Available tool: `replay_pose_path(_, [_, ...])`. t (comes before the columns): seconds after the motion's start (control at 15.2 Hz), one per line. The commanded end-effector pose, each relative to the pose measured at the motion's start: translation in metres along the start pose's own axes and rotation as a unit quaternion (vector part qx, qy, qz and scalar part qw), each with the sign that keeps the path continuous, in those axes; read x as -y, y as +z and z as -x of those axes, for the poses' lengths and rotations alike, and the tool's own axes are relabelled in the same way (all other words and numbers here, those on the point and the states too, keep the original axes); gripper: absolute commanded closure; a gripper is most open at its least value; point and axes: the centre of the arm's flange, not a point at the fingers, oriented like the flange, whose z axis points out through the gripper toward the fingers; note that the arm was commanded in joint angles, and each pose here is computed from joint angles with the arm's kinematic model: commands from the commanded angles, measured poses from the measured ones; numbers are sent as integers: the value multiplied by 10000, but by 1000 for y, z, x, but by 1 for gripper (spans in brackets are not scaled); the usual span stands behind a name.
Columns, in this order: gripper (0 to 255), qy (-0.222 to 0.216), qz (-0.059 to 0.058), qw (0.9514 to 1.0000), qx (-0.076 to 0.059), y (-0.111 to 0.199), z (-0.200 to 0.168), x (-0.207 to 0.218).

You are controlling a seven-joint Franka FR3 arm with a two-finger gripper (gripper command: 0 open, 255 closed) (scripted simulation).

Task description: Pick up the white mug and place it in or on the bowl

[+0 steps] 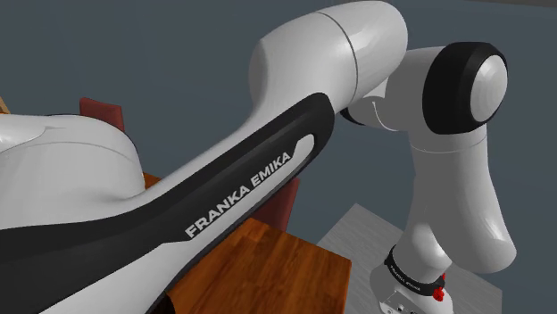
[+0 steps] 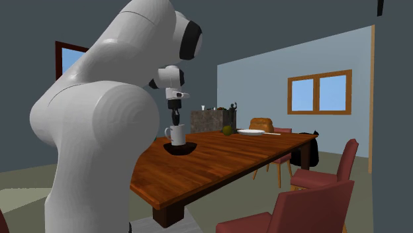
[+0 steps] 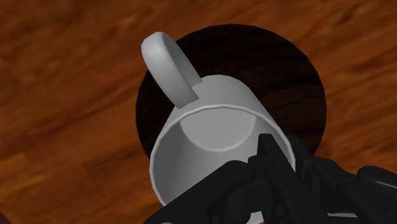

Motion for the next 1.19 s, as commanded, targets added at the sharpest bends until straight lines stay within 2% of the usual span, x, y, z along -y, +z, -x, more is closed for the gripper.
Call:
replay_pose_path(0.0, [255,0,-3,10000,-1,1,1,0])
replay_pose_path(0.33, [255,0,-3,10000,-1,1,1,0])
replay_pose_path(0.4, [0,0,-3,10000,-1,1,1,0])
replay_pose_path(0.73, [0,0,-3,10000,-1,1,1,0])
replay_pose_path(0.99, [0,0,-3,10000,-1,-49,1,0])
replay_pose_path(1.12, [0,0,-3,10000,-1,-49,1,0])
